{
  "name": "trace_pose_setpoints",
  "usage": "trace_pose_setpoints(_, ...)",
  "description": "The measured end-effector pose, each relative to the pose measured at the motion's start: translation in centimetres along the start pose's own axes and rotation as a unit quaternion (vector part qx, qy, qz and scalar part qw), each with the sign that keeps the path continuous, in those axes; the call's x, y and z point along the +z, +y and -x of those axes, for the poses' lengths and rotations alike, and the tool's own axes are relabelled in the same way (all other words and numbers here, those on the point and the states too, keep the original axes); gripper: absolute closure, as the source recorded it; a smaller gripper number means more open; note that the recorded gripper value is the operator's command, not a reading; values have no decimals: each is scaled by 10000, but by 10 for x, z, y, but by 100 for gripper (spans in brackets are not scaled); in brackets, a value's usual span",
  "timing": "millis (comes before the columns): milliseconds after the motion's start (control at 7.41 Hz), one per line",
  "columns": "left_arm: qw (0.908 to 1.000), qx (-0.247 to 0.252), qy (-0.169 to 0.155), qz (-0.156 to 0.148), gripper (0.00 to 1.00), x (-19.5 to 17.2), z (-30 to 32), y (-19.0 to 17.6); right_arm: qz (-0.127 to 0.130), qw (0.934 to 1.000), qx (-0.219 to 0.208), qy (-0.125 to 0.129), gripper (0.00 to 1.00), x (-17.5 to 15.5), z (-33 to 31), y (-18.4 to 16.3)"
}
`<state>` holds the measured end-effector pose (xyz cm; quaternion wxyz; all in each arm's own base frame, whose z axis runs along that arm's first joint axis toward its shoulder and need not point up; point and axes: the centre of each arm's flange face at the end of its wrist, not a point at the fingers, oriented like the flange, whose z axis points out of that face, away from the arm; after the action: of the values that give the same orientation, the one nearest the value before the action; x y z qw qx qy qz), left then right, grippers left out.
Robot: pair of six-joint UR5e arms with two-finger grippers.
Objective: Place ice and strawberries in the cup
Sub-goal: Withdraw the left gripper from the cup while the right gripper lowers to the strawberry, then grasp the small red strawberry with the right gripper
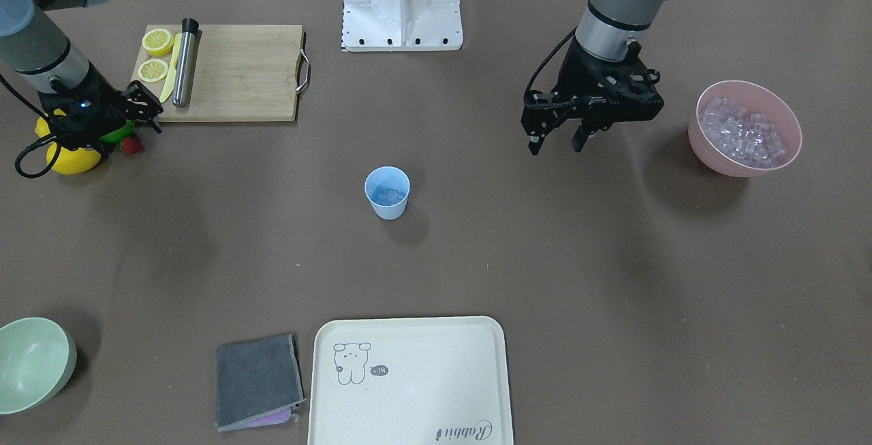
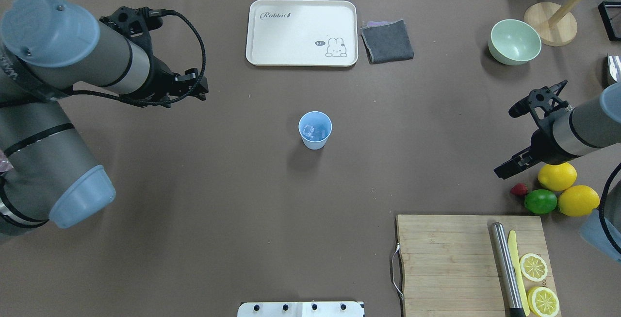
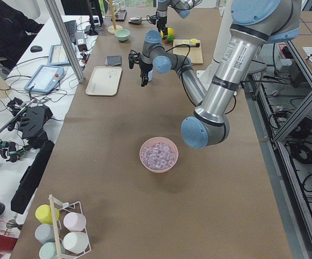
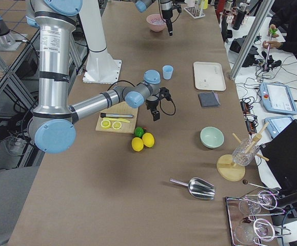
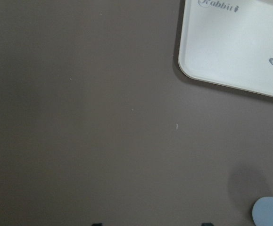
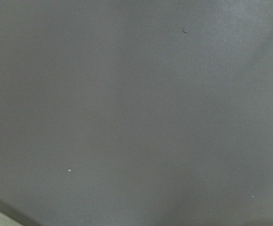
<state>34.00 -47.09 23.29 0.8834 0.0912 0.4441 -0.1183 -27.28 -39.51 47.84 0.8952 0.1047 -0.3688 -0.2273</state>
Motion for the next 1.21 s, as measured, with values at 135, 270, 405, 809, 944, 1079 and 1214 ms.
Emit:
trace_pose_setpoints(135, 9999, 96, -104, -48, 21, -5, 11, -8, 89, 9999, -92, 87, 1, 13, 0, 2)
trace_pose_setpoints(270, 9997, 147, -159, -70, 21, -8, 15, -13, 195, 9994, -226, 162, 3, 27, -5, 5)
trace_pose_setpoints(405, 9997, 170, -172, -85, 20, -10, 16, -15, 294, 9988, -347, 205, 6, 37, -10, 7)
trace_pose_setpoints(809, 9997, 177, -164, -104, 19, -13, 15, -16, 486, 9977, -405, 252, 13, 55, -20, 13)
trace_pose_setpoints(944, 9997, 170, -162, -108, 18, -13, 14, -16, 539, 9974, -413, 253, 22, 60, -20, 15)
trace_pose_setpoints(1079, 9997, 164, -158, -113, 18, -13, 14, -16, 578, 9971, -423, 249, 32, 63, -20, 17)
trace_pose_setpoints(1214, 9997, 161, -148, -120, 18, -14, 14, -16, 614, 9969, -429, 250, 32, 66, -20, 19)
